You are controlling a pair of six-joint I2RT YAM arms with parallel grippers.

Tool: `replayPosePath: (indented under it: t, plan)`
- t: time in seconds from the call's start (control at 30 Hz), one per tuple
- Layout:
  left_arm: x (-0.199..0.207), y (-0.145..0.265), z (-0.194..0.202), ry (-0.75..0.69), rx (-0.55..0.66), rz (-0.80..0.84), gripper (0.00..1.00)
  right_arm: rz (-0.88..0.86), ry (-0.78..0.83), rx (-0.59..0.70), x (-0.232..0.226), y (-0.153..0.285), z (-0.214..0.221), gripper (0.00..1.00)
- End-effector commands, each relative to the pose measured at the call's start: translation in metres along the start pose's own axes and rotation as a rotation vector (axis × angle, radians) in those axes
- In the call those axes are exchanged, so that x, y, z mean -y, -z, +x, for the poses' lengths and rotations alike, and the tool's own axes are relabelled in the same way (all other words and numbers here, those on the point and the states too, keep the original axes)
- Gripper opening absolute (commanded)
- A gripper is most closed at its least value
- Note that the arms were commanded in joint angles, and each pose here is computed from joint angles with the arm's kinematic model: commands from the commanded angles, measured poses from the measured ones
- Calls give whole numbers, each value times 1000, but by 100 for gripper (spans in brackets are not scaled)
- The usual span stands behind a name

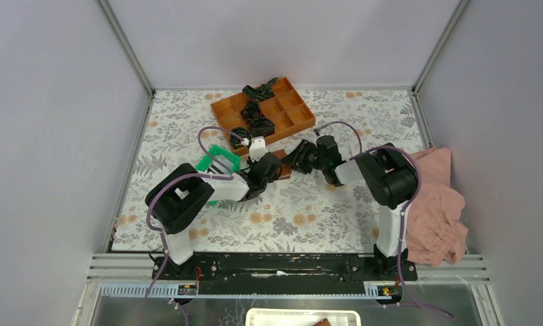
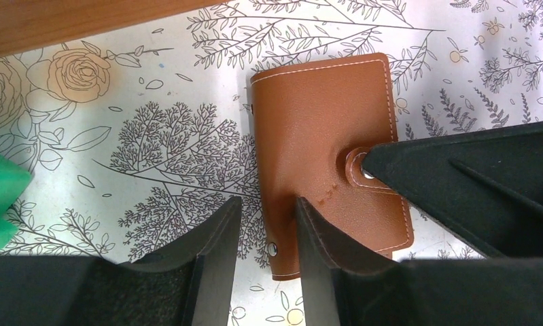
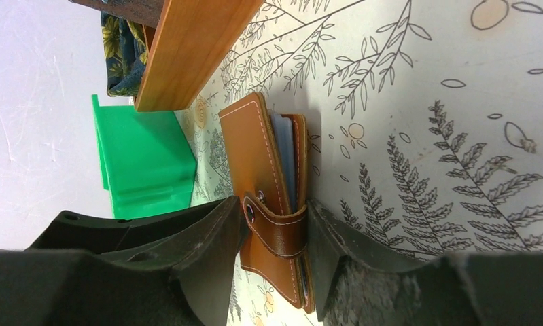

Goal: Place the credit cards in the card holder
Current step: Close the card holder at the center of the board.

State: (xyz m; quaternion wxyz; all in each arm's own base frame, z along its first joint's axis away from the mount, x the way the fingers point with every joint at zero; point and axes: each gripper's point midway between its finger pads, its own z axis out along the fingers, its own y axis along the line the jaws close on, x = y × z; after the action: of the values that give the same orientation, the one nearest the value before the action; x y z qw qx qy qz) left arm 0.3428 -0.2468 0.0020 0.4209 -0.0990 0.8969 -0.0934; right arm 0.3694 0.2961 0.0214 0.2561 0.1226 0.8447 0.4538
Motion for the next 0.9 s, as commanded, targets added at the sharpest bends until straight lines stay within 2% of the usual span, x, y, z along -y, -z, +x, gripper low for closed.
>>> replayPosePath:
  t: [0.0,0.87]
  plan:
    - [-107,21,113,-290,-397,-252,41,137,12,-133,37,-8,51,48]
    - [-107,20,116,-305,-408,-247,41,166,88,-191,31,-28,65,41]
